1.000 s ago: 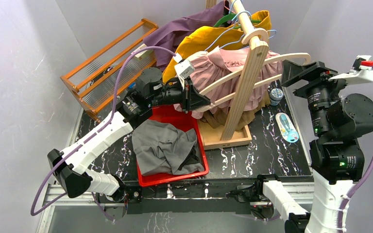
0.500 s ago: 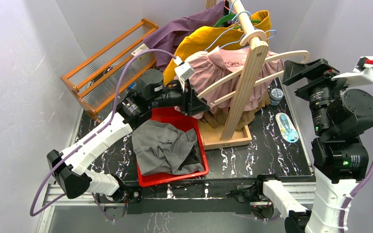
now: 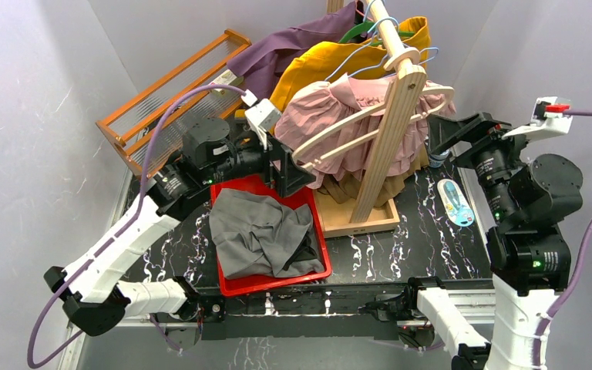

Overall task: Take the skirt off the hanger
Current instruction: Pick up the hanger from the clothesline.

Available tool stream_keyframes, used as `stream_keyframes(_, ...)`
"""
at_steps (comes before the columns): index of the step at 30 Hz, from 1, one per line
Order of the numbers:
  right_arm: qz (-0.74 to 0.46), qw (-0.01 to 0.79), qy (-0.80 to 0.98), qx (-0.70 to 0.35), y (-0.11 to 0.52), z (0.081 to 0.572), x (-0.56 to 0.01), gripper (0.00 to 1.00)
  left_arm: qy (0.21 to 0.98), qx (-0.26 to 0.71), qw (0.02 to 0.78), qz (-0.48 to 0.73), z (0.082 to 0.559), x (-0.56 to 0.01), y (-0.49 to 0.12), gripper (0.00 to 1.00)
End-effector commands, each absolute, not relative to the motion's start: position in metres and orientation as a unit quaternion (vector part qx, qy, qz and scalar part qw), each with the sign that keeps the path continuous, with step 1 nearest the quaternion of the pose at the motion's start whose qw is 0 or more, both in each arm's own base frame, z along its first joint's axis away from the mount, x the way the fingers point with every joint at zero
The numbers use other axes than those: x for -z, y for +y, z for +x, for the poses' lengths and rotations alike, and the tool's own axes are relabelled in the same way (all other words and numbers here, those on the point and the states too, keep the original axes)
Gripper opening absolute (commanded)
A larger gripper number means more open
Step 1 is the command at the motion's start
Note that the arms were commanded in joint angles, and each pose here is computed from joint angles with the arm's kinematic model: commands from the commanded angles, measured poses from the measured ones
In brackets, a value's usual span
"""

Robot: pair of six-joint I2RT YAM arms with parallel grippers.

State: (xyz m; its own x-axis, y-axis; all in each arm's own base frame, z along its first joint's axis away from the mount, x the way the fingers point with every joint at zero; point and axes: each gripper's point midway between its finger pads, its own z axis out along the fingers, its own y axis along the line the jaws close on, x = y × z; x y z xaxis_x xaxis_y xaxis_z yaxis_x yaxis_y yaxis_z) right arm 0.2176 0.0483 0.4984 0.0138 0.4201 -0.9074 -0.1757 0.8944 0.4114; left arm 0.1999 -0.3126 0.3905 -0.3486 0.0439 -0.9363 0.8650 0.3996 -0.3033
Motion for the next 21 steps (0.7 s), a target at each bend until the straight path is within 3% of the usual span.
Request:
stream_keyframes(1, 0.046, 0.772, 0.6, -0.206, 0.048, 0.192, -0.54, 0.98, 0.729, 0.367, 0.51, 0.27, 0.221, -0.41, -0.282, 0.98)
stream_keyframes(10, 0.061, 0.807, 0.558, -0.183, 0.034, 0.179, -0.552, 0.98, 0.745, 0.307, 0.558, 0.201, 0.24, -0.457, -0.25, 0.98)
stream_keyframes(21, 0.055, 0.794, 0.566, -0.213, 0.045, 0.188, -0.543, 0.98, 0.725, 0.309, 0.588, 0.183, 0.288, -0.5, -0.265, 0.98)
